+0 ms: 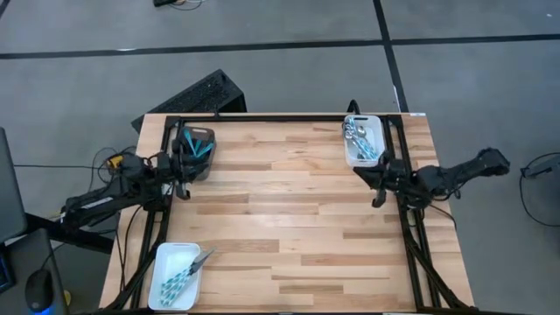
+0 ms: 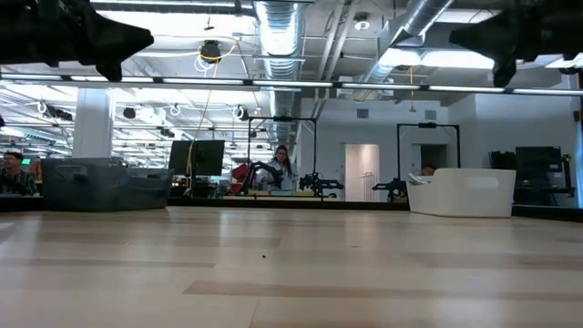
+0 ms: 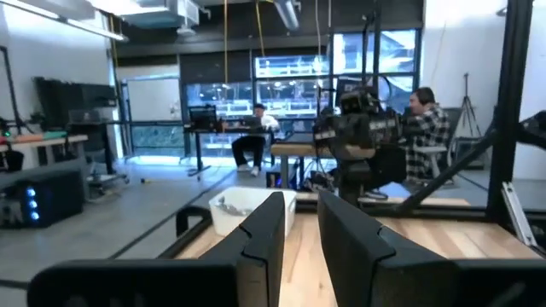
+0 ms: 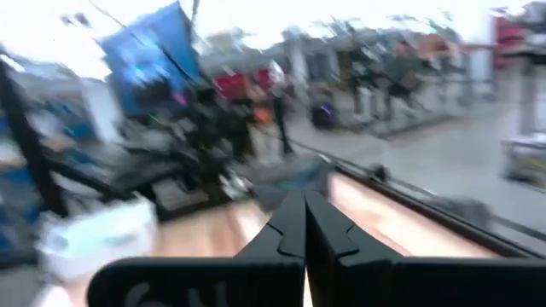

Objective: Sort silverware by color (type)
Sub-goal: Return to Home Position

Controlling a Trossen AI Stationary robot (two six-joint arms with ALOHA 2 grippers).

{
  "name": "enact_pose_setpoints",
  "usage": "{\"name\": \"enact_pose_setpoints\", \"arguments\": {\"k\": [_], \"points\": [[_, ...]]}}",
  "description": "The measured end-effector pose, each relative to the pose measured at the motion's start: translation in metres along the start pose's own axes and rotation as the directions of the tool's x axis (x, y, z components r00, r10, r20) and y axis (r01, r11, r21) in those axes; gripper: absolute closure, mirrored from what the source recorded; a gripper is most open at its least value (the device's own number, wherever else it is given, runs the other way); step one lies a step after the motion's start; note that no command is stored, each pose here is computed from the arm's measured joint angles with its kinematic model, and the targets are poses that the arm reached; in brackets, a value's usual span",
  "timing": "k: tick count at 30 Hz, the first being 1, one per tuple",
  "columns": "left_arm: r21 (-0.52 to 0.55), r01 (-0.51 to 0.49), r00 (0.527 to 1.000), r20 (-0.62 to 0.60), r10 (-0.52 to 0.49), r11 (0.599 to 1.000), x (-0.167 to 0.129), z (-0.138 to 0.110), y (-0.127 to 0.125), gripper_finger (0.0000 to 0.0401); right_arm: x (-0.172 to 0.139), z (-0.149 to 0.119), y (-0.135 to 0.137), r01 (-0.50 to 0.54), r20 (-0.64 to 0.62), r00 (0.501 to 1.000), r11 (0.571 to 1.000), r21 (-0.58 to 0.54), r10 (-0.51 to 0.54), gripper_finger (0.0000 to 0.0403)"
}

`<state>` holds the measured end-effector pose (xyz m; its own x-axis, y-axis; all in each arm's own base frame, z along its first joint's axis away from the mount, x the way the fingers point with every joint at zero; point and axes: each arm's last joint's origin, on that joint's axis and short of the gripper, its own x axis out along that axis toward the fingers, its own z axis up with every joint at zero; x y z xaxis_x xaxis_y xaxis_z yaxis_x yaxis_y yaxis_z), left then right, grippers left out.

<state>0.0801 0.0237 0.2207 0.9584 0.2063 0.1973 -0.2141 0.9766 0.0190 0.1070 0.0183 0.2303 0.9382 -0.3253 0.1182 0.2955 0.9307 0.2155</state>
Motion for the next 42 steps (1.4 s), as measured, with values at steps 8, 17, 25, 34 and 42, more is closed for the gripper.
{"name": "enact_pose_setpoints", "arguments": {"k": [8, 17, 25, 34, 42], "points": [[-0.017, 0.015, 1.000, -0.016, -0.015, 1.000, 0.000, -0.002, 0.000, 0.0339, 0.010, -0.015, -0.019, -0.117, 0.019, 0.993, 0.992, 0.055, 0.116, 0.0384], [-0.044, 0.017, 0.994, -0.107, -0.022, 0.999, -0.002, -0.006, -0.001, 0.0339, 0.011, -0.029, -0.026, -0.142, -0.095, 0.985, 0.989, 0.032, 0.144, 0.0384], [-0.039, 0.010, 0.992, -0.126, -0.015, 0.999, -0.001, -0.013, 0.000, 0.0339, 0.003, -0.042, -0.031, -0.144, -0.073, 0.986, 0.988, 0.052, 0.148, 0.0381], [-0.079, 0.007, 0.995, -0.098, -0.014, 0.997, 0.004, -0.042, 0.000, 0.0339, -0.010, -0.045, -0.036, -0.138, -0.091, 0.986, 0.989, 0.050, 0.142, 0.0378], [-0.100, -0.010, 0.993, -0.122, -0.002, 0.995, 0.004, -0.049, 0.001, 0.0339, -0.009, -0.052, -0.036, -0.150, -0.095, 0.983, 0.986, 0.070, 0.157, 0.0377]]}}
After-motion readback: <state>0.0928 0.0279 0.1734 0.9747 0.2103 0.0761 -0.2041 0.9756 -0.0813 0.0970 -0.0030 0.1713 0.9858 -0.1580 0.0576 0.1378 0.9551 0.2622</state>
